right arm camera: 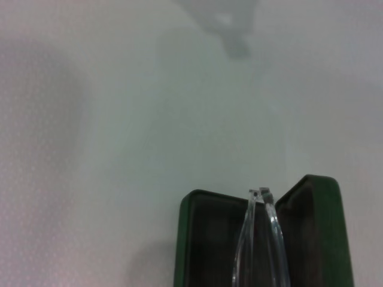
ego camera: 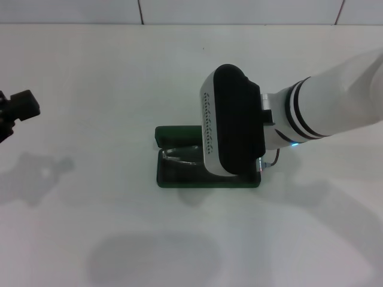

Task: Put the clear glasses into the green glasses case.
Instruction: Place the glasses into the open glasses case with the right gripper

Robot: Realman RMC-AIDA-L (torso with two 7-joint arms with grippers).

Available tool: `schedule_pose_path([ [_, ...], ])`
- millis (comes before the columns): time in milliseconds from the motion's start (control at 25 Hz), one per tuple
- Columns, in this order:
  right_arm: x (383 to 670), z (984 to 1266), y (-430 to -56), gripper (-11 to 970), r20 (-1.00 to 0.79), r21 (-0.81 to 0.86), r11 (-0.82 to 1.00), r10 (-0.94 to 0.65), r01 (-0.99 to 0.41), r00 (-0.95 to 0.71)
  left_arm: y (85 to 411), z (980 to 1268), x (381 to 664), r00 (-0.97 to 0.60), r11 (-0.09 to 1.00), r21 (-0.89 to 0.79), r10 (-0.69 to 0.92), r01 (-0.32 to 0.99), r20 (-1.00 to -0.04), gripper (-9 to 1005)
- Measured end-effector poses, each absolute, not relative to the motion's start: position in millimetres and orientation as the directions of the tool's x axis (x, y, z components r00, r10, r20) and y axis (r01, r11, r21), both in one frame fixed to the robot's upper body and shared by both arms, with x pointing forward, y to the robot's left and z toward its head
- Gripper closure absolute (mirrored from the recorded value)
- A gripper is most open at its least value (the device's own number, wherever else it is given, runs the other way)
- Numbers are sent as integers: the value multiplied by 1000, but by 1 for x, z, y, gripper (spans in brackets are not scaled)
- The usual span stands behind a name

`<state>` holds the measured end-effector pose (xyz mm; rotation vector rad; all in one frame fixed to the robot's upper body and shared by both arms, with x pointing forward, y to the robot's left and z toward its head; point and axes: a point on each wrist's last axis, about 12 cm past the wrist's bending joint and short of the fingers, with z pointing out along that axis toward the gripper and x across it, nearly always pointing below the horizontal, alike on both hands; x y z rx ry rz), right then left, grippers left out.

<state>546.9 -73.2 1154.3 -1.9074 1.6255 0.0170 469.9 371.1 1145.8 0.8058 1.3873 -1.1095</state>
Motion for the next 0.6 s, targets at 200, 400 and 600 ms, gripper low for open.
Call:
schedule_pose_path([
  [200, 547, 1152, -73, 883, -395, -445, -43, -887, -894, 239, 371, 1145, 469, -138, 325, -172, -126, 930, -982, 960],
  [400, 547, 1152, -73, 883, -398, -442, -40, -887, -896, 235, 371, 1144, 469, -139, 327, -174, -127, 929, -982, 960],
  [600, 546, 1152, -73, 883, -404, -431, -31, -887, -902, 224, 370, 1144, 469, -139, 329, -174, -128, 928, -982, 960],
])
